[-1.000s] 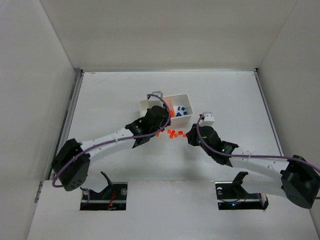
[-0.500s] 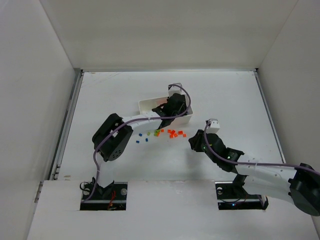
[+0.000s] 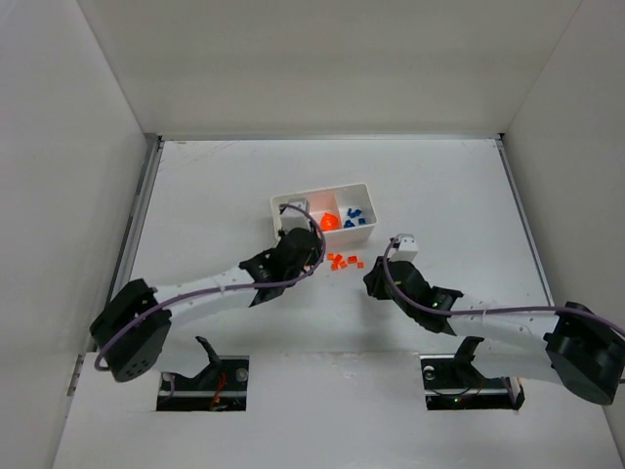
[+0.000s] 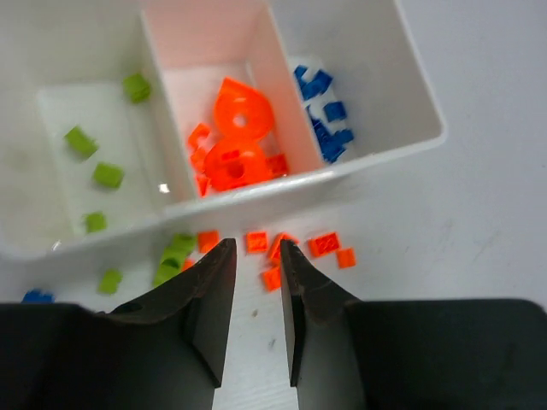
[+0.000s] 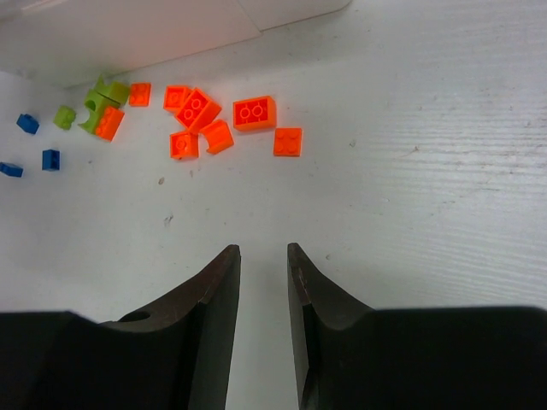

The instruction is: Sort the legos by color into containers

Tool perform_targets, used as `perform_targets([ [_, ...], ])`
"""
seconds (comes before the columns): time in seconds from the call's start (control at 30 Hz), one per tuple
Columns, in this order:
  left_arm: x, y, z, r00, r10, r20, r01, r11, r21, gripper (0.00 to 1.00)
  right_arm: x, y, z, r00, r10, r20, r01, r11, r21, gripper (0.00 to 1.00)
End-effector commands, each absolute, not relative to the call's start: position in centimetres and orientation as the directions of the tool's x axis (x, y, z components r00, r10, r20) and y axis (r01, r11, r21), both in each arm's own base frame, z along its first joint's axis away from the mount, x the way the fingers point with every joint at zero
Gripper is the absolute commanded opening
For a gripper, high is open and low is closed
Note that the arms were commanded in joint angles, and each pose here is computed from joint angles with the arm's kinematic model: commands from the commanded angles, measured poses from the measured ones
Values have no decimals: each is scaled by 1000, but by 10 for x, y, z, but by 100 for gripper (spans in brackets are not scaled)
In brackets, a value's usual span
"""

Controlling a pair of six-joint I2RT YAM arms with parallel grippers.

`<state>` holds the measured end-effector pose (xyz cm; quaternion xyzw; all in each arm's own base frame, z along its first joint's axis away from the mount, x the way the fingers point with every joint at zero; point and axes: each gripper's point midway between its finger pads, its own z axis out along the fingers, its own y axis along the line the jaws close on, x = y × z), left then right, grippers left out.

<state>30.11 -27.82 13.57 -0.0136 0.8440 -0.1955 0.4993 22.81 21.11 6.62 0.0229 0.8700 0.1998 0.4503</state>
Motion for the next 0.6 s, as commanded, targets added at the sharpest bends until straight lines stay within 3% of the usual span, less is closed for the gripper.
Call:
perform_targets([
  [0.0, 278, -236, 115, -477, -221, -851, 72, 955, -288, 24, 241, 237, 96, -543, 256, -800, -192, 889, 415, 34],
  [0.27, 278, -195, 65, -527, -174, -832, -23, 981, -190, 25, 240, 259, 108, -539, 232, -810, -234, 882, 409, 33],
  [0.57, 294, -199, 41, -556, -95, -826, 18, 992, -127, 26, 232, 264, 93, -572, 216, -791, -228, 885, 406, 32],
])
